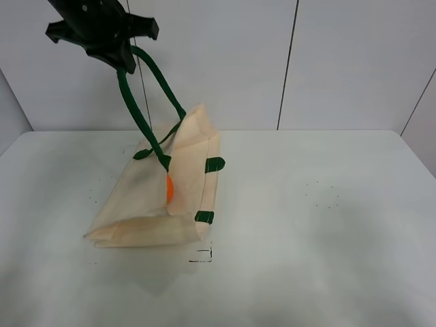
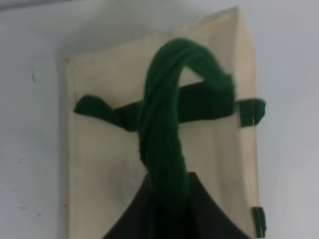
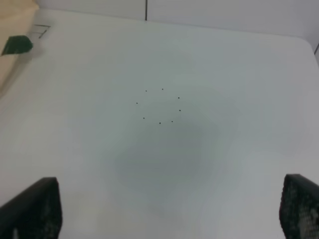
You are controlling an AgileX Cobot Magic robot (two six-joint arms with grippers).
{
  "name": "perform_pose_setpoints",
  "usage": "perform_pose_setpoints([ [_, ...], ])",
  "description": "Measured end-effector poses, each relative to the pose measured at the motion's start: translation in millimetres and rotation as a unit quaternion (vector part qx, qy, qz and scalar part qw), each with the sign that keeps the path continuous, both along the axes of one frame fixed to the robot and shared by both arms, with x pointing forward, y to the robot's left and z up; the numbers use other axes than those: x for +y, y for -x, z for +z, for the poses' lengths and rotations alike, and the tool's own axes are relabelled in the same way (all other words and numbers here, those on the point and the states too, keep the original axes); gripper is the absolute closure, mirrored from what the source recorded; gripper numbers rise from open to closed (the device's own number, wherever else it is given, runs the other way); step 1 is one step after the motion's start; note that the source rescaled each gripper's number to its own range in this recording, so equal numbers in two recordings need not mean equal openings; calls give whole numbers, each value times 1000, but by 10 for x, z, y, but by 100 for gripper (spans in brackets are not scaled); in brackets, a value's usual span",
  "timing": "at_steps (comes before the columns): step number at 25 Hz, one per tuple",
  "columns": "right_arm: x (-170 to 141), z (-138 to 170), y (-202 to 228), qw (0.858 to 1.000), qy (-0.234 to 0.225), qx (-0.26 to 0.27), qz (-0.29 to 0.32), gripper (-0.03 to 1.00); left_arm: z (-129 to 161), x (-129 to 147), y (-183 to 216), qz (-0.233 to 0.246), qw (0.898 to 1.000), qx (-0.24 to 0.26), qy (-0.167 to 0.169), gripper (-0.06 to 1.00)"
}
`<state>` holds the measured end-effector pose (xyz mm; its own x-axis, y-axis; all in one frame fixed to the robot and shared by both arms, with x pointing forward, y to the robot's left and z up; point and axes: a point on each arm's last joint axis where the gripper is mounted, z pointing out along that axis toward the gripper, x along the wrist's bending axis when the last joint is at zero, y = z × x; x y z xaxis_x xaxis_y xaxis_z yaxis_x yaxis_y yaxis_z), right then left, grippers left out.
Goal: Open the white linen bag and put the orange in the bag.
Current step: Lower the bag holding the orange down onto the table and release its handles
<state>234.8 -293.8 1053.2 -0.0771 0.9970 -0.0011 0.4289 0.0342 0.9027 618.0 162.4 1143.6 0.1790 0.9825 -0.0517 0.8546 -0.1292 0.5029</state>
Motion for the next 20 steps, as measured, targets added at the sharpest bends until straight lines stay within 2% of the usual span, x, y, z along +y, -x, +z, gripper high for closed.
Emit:
perform_pose_setpoints([
  [6, 0, 1, 0, 1000, 0, 0, 0, -3, -875, -241, -289, -20, 995, 96, 31, 94],
  [8, 0, 1, 0, 1000, 0, 0, 0, -3, -1083, -287, -363, -28, 993, 112, 32, 91],
  [10, 0, 1, 0, 1000, 0, 0, 0, -3, -1223, -312, -412, -33, 992, 120, 30, 77],
  [15, 0, 1, 0, 1000, 0, 0, 0, -3, -1308, -315, -447, -35, 992, 121, 23, 16],
  [17, 0, 1, 0, 1000, 0, 0, 0, -3, -1311, -281, -459, -38, 993, 113, -2, 7],
  [20, 0, 1, 0, 1000, 0, 0, 0, -3, -1316, -198, -479, -21, 993, 107, -40, 2],
])
